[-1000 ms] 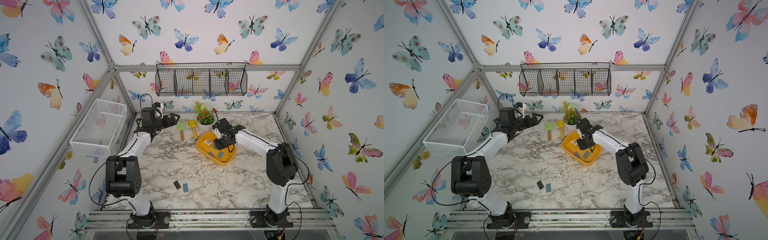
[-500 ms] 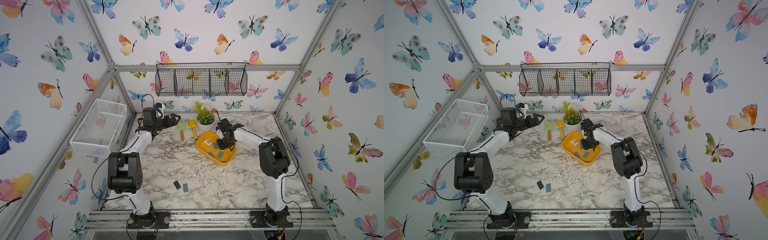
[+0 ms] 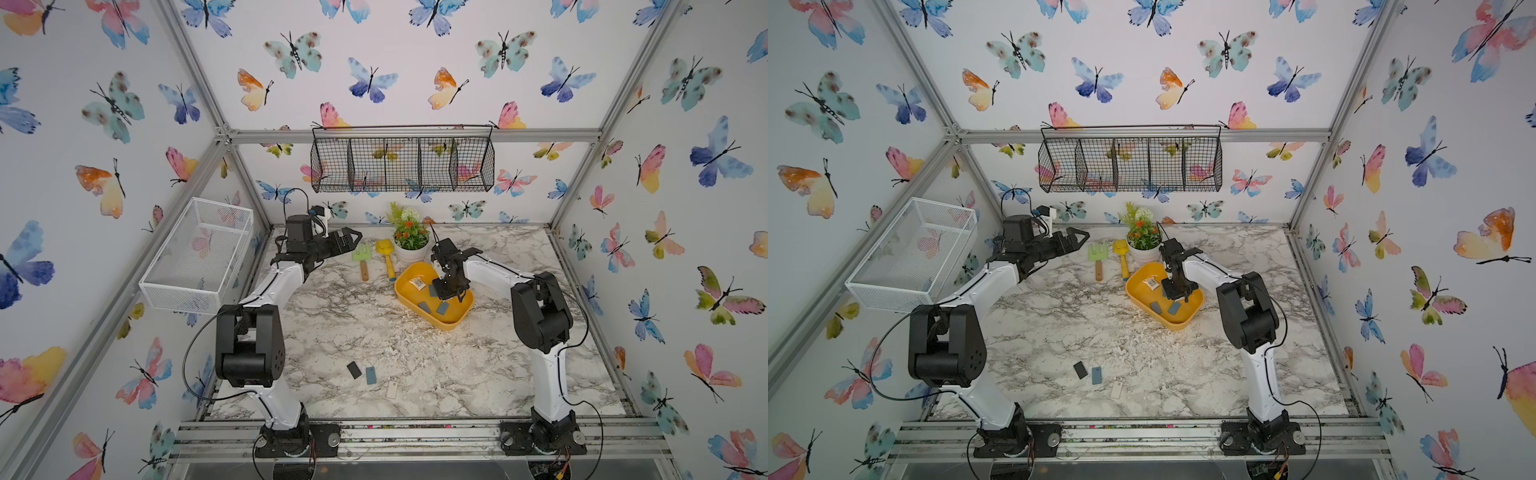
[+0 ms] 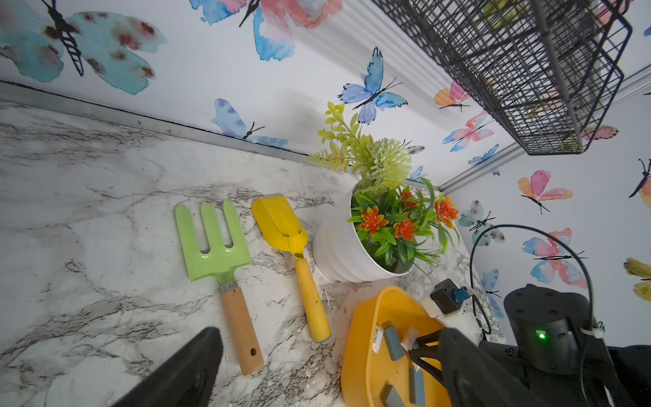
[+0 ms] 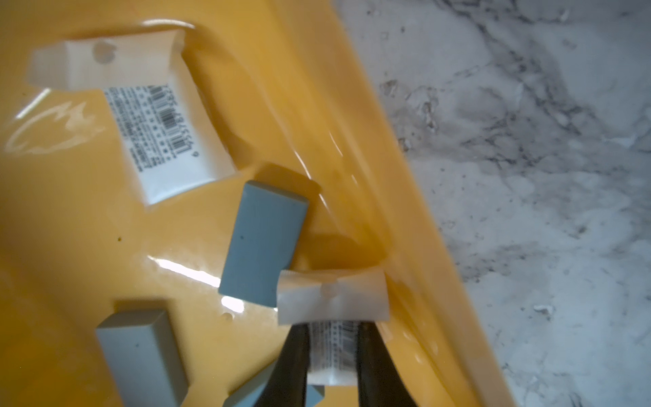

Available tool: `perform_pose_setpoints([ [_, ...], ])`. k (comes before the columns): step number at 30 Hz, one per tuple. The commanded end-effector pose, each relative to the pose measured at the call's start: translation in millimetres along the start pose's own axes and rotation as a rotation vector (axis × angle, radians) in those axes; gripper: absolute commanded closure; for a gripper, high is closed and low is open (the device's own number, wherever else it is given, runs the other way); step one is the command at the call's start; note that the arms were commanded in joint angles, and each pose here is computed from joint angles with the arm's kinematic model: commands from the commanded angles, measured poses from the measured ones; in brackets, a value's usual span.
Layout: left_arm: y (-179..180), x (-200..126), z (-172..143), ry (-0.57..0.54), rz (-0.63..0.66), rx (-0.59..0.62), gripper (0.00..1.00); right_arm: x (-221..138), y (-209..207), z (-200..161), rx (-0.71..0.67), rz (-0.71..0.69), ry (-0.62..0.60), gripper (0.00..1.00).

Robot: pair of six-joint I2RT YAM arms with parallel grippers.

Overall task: Put the eraser in the storage box
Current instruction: Place the eraser in the storage box.

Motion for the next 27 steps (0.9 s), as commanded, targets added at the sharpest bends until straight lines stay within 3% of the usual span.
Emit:
perform_pose_setpoints([
  [1, -5, 0, 1, 0.0, -0.03, 0.025, 0.02, 7, -5, -1, 0.016, -0.037, 0.022, 0.68],
  [3, -6, 1, 1, 0.001, -0.031, 0.024, 0.02, 2, -5, 1, 0.021, -0.035, 0.001, 0.58],
  [8, -5, 1, 0, 0.003, -0.031, 0.024, 0.02, -21, -6, 10, 0.031, -0.031, -0.074, 0.49],
  [17, -7, 0, 0, 0.0, -0.027, 0.027, 0.02, -82, -3, 20, 0.03, 0.047, -0.266, 0.46],
  [23, -4, 2, -3, 0.008, -0.022, 0.021, 0.02, -65, 12, 10, -0.002, 0.155, -0.182, 0.46],
  [27, -5, -1, -2, 0.002, -0.014, 0.024, 0.02, -68, 33, 10, -0.029, 0.258, -0.199, 0.46],
])
Point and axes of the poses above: each gripper's point midway between its finger pads, its own x axis out along the fingers, its own y axis along the line the jaws close on, z = x × y, the point moved 7 cm from there along -x, back along the fingers
